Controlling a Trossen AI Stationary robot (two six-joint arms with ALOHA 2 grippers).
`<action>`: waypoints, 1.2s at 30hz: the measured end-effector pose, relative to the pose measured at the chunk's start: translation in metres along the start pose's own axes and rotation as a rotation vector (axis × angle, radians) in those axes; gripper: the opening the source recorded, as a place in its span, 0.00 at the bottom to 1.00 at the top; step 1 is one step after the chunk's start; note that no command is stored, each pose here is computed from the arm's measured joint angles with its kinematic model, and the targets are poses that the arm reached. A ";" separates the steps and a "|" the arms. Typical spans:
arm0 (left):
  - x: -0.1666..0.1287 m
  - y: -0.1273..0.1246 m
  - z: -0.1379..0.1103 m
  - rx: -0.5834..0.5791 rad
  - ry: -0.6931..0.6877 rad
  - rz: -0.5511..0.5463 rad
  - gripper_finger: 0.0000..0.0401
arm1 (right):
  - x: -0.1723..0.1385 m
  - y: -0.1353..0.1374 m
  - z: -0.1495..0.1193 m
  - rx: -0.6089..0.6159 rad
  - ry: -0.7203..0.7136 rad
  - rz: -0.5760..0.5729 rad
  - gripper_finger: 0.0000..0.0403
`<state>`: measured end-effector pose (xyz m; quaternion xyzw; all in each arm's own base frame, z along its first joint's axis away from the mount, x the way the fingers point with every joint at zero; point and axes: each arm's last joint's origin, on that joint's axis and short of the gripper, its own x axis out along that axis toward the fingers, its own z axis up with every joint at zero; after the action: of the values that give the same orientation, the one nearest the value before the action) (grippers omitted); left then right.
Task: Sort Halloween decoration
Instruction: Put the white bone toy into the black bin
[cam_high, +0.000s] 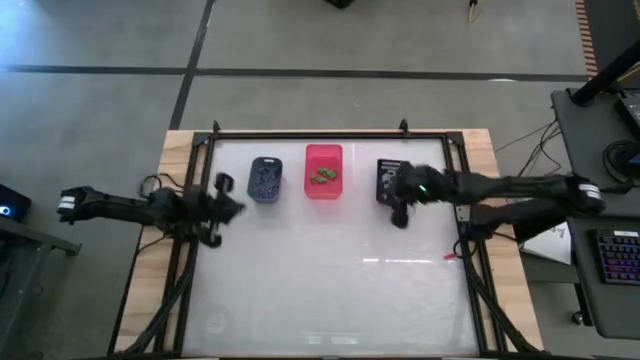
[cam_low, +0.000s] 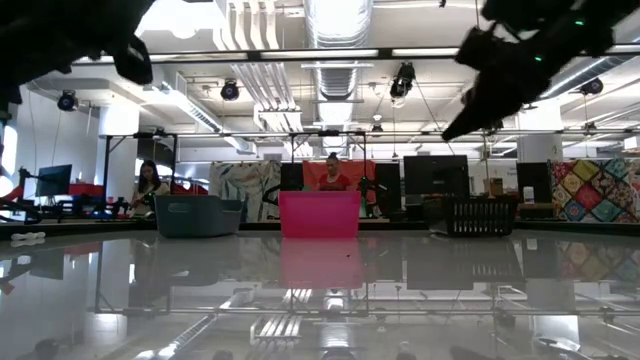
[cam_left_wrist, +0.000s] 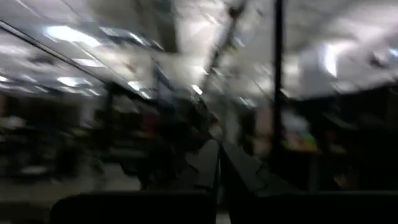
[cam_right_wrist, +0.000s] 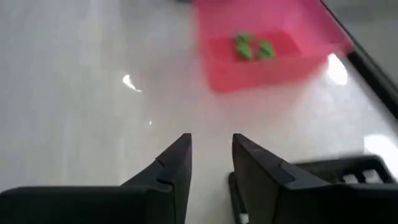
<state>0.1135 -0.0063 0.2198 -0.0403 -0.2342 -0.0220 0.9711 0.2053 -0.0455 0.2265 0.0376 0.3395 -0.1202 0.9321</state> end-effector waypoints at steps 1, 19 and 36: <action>0.000 -0.002 -0.006 -0.003 0.065 -0.060 0.00 | -0.004 0.004 -0.008 -0.065 -0.036 0.024 0.26; -0.002 0.007 -0.005 -0.067 0.050 0.133 0.00 | -0.054 0.001 -0.078 -0.056 -0.531 -0.017 0.22; -0.028 0.013 0.010 -0.065 -0.007 0.173 0.00 | -0.086 0.000 -0.095 -0.140 -0.677 0.023 0.19</action>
<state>0.0850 0.0084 0.2149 -0.0918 -0.2322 0.0547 0.9668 0.0819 -0.0142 0.2090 -0.0648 0.0182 -0.0917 0.9935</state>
